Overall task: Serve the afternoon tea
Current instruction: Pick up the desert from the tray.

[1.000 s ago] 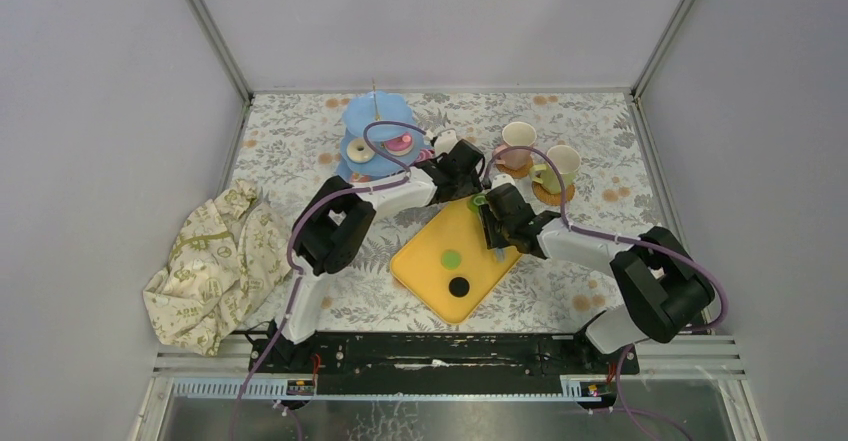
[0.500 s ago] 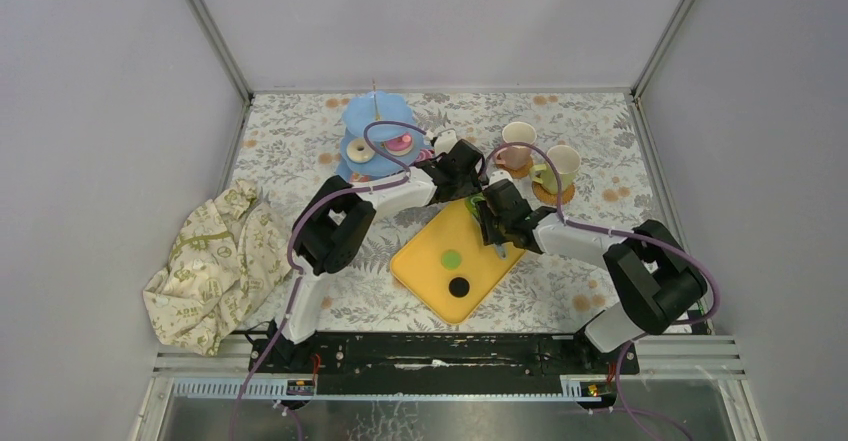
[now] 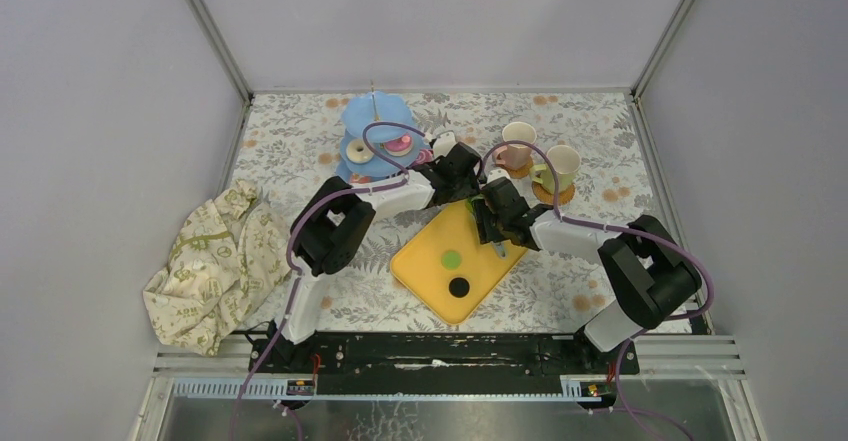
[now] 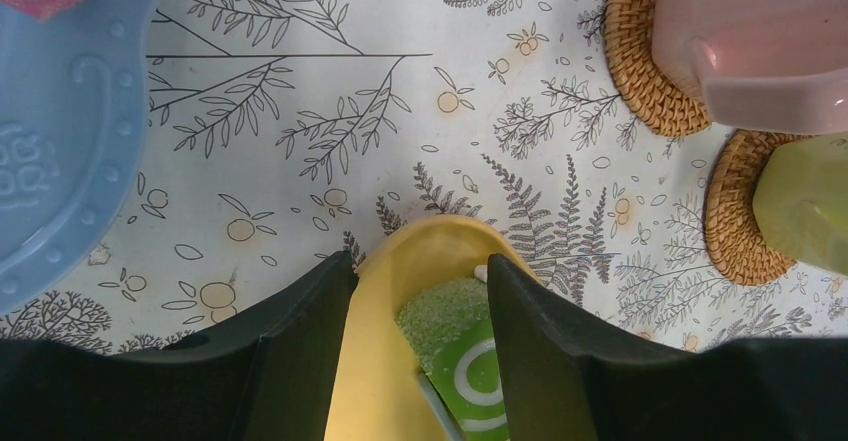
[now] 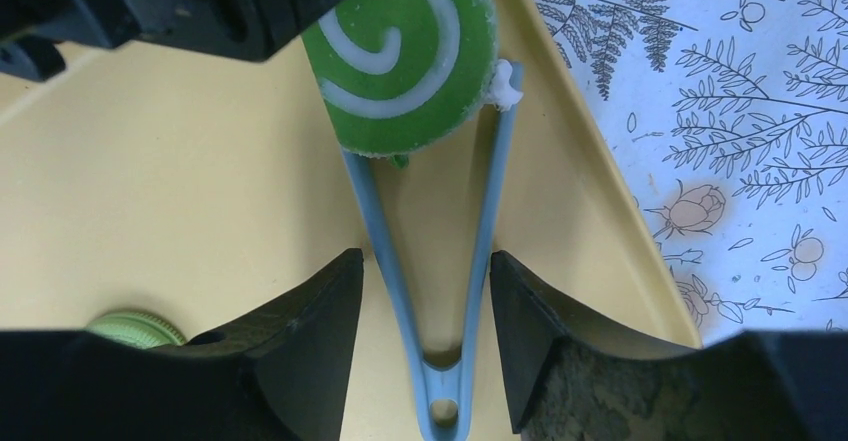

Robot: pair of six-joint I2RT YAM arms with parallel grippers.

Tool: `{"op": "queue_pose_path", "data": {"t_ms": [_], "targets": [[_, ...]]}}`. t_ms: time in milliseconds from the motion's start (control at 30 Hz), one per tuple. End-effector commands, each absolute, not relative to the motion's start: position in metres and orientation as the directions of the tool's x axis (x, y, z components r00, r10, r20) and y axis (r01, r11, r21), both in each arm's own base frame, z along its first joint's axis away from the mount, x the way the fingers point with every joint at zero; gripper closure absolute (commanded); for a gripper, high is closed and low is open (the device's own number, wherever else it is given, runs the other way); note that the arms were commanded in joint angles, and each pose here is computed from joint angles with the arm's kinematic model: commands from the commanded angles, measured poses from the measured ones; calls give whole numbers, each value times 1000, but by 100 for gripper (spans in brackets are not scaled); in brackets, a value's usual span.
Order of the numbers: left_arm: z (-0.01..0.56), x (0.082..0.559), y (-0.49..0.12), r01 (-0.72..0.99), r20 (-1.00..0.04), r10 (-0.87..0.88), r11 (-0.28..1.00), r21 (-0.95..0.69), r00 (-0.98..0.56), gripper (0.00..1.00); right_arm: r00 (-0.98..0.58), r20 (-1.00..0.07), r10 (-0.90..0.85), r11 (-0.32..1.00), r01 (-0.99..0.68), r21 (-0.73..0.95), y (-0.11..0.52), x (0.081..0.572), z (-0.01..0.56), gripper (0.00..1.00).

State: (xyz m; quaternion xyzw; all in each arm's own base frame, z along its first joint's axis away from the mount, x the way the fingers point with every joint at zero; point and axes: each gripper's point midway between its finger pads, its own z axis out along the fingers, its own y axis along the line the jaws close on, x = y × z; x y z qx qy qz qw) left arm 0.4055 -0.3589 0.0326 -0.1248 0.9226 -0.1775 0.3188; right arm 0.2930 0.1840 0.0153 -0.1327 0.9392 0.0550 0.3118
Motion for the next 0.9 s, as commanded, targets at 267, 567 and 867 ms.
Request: {"op": "queue_pose_path", "data": {"t_ms": [267,567,867], "targets": [[18,387,-358,-115,-509,-316,915,-386,-800,41,-776,-602,-191,961,-273,47,188,298,11,51],[28,387,-351,-132,-524,-331,916,-380,-785,38,-766,-621,-165,956,-278,89,192,296,23,79],[58,395,-341,-177,-569,-397,898,-403,-720,31,-759,-632,-158,953,-285,105,194,295,37,82]]}}
